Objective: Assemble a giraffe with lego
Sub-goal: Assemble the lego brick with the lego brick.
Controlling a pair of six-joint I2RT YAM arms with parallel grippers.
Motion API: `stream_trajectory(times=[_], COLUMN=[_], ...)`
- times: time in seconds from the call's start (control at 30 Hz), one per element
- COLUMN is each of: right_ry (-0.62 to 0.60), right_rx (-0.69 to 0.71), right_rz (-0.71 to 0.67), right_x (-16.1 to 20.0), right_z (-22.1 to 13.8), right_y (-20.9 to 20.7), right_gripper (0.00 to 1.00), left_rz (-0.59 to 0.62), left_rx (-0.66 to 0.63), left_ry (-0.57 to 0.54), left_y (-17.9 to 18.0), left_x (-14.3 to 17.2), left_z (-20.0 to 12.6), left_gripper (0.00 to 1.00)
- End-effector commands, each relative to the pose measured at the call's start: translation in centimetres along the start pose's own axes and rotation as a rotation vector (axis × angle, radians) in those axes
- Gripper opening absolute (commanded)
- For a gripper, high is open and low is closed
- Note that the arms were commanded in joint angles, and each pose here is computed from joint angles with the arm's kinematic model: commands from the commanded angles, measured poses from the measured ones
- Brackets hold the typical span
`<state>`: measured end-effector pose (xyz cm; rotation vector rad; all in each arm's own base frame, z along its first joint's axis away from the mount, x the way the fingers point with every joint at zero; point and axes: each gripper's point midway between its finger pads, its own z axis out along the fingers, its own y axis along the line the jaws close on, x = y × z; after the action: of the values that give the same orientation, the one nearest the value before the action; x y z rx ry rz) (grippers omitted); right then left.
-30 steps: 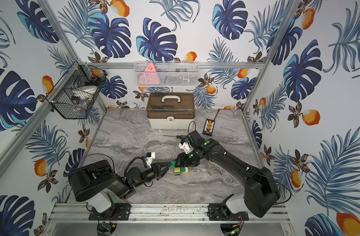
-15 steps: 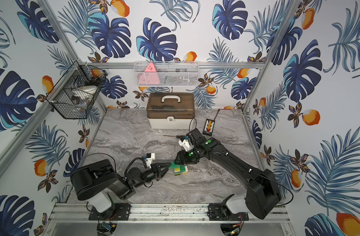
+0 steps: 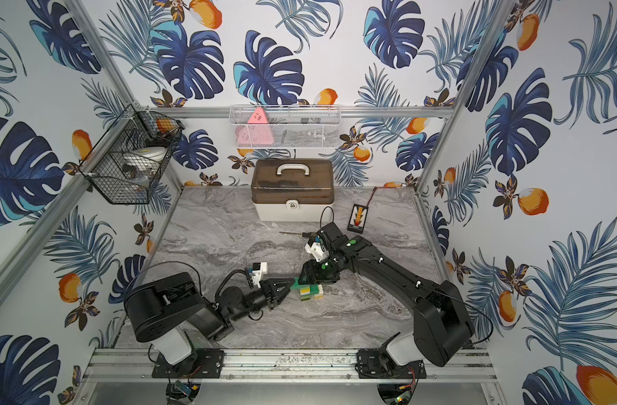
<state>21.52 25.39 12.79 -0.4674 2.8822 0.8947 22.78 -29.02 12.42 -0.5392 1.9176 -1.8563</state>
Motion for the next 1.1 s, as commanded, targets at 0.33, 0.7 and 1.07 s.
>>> stream_trajectory(times=[0.33,0.7,1.07], right_ry=[0.000,-0.025,-0.072], right_rx=[0.058,0.060,-0.004], right_rz=[0.012,0.060,0.153], right_x=[0.5,0.2,-0.5], right_z=[-0.7,-1.0,-1.7], right_y=[-0.9,-2.0,-3.1], right_gripper=[0.61,0.61,0.59], left_rz=[0.034,0.119,0.264], left_rx=[-0.094,-0.157,-0.241], left_ry=[0.034,0.061,0.162], left_y=[2.1,0.5,-1.8], left_x=[0.3,-0.3,0.2], left_z=[0.0,0.2,2.2], left_gripper=[0.54,0.59,0.61])
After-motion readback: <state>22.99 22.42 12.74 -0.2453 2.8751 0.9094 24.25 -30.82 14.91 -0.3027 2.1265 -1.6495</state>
